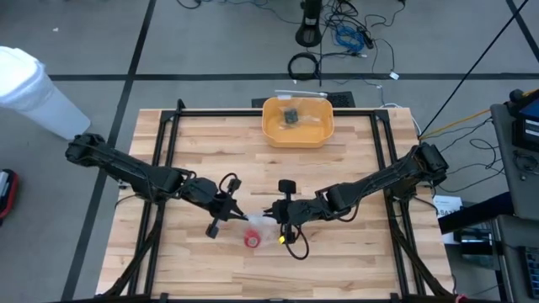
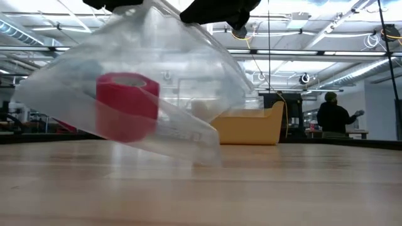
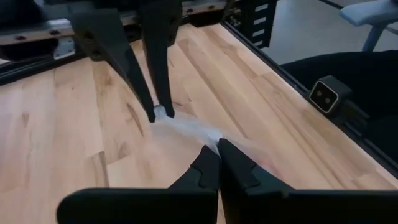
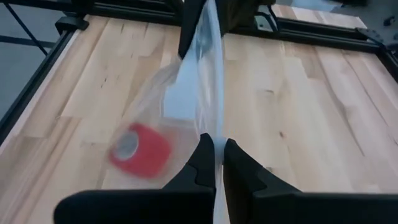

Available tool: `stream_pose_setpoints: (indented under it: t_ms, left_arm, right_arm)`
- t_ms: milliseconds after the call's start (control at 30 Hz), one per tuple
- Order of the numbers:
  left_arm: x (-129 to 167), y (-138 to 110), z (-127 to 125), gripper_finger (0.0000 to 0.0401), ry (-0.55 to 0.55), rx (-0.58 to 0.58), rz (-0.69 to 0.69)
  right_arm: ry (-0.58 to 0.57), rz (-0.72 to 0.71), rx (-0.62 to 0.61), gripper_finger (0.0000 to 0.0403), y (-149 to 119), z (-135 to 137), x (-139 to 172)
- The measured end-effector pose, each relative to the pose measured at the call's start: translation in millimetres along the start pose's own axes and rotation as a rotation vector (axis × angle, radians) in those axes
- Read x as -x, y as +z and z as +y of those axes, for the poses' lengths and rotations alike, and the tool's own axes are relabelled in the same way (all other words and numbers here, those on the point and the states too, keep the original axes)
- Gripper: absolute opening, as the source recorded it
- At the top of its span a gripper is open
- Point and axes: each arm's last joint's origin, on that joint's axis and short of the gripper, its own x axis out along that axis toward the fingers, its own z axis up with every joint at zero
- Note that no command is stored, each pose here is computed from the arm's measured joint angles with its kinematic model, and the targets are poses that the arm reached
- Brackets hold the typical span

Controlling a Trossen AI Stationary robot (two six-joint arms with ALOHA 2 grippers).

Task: Roll bandage
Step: Close the transparent zip bag

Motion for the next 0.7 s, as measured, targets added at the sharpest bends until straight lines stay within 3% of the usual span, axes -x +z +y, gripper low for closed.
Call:
stream_pose_setpoints:
  t_ms: [233, 400, 700]
  left_arm:
    - [11.6, 4.2, -1.8, 0.0, 0.096, -0.001, -0.006]
    - [13.5, 5.0, -1.8, 0.0, 0.103, -0.001, -0.012]
    - [29.2, 3.0, -0.2, 0.0, 0.242, 0.047, 0.036]
  right_arm:
    - [-0.006, 0.041, -0.038, 0.0, -4.9, 4.2, 1.9]
    - [-0.006, 0.092, -0.054, 0.0, -10.5, 6.9, 3.4]
    - [-0.044, 0.156, -0.076, 0.0, -22.5, 24.3, 9.6]
